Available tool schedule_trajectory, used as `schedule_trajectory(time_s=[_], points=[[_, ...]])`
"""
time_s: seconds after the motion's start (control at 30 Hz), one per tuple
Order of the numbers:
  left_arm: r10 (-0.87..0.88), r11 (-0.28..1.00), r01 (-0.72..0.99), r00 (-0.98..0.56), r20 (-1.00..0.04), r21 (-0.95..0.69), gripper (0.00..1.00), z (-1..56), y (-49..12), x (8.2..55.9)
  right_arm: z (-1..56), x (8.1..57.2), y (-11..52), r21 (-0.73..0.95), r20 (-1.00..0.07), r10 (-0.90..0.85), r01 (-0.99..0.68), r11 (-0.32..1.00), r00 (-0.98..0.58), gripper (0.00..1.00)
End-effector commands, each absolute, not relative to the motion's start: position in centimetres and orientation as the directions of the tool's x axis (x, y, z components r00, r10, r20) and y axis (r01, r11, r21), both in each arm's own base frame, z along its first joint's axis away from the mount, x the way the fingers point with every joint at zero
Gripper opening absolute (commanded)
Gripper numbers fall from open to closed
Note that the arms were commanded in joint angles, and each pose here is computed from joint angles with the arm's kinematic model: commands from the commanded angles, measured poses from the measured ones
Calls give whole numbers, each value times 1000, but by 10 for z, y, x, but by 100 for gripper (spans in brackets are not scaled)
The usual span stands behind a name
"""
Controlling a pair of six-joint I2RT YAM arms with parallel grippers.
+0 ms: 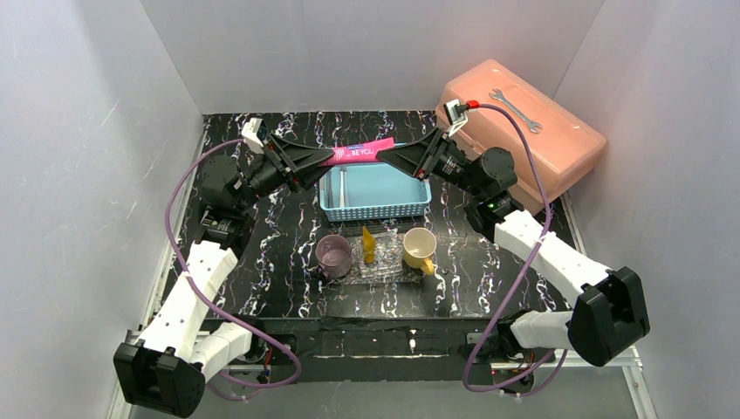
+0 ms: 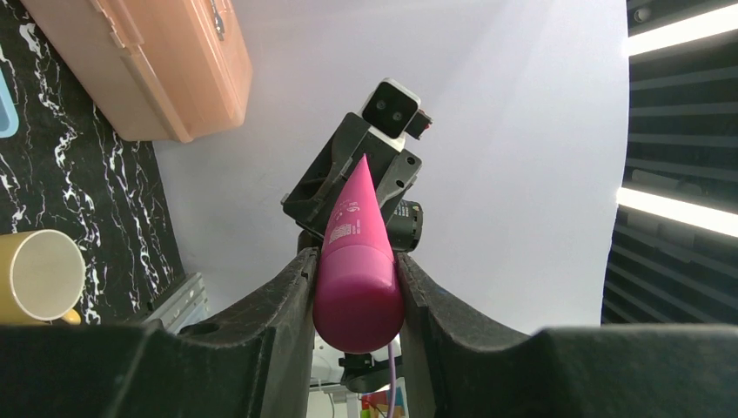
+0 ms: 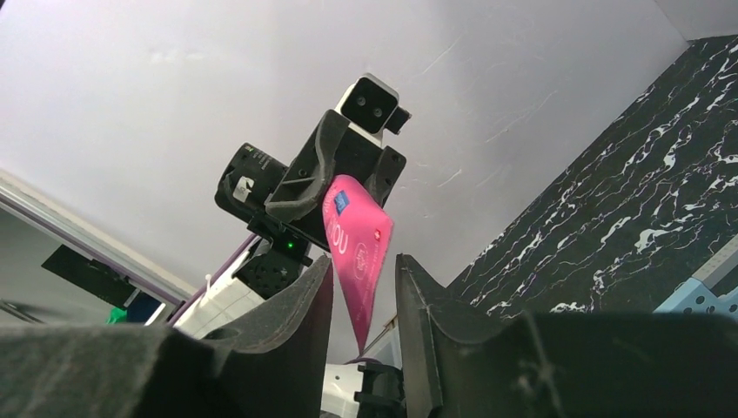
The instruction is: Prepare toiletry sets of a toothbrush and toothpaste on the tray
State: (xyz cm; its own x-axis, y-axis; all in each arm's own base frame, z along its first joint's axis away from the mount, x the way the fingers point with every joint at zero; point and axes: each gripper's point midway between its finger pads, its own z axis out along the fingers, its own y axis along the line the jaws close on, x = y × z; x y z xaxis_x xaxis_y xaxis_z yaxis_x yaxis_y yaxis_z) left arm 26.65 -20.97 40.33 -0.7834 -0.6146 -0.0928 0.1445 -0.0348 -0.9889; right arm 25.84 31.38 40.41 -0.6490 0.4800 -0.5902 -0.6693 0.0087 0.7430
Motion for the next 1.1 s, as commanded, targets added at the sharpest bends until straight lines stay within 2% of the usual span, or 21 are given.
schedule_trajectory(time_s=[0.0, 0.4, 0.53, 0.67, 0.83, 0.93, 1.07], points=[[-617, -44, 189, -778, -122, -981, 0, 409, -208, 263, 430, 251, 312, 682, -621, 505, -731, -29, -600, 39], [-609, -38, 191, -783, -129, -981, 0, 405, -208, 260, 430, 252, 315, 682, -624, 499, -731, -28, -601, 27], [-603, -33, 204, -785, -143, -978, 0, 406, -209, 258, 429, 252, 315, 681, -629, 496, -732, -20, -599, 18], [-592, -28, 211, -791, -153, -977, 0, 405, -210, 256, 429, 252, 317, 679, -634, 489, -734, -18, -599, 1], [-557, -4, 231, -809, -189, -973, 0, 399, -214, 253, 429, 251, 315, 667, -651, 488, -745, 2, -581, 1], [-535, 12, 238, -819, -208, -971, 10, 392, -216, 252, 429, 249, 314, 657, -663, 485, -753, 15, -570, 1], [-503, 31, 238, -836, -221, -971, 29, 381, -219, 252, 426, 250, 313, 648, -681, 477, -761, 38, -556, 1]])
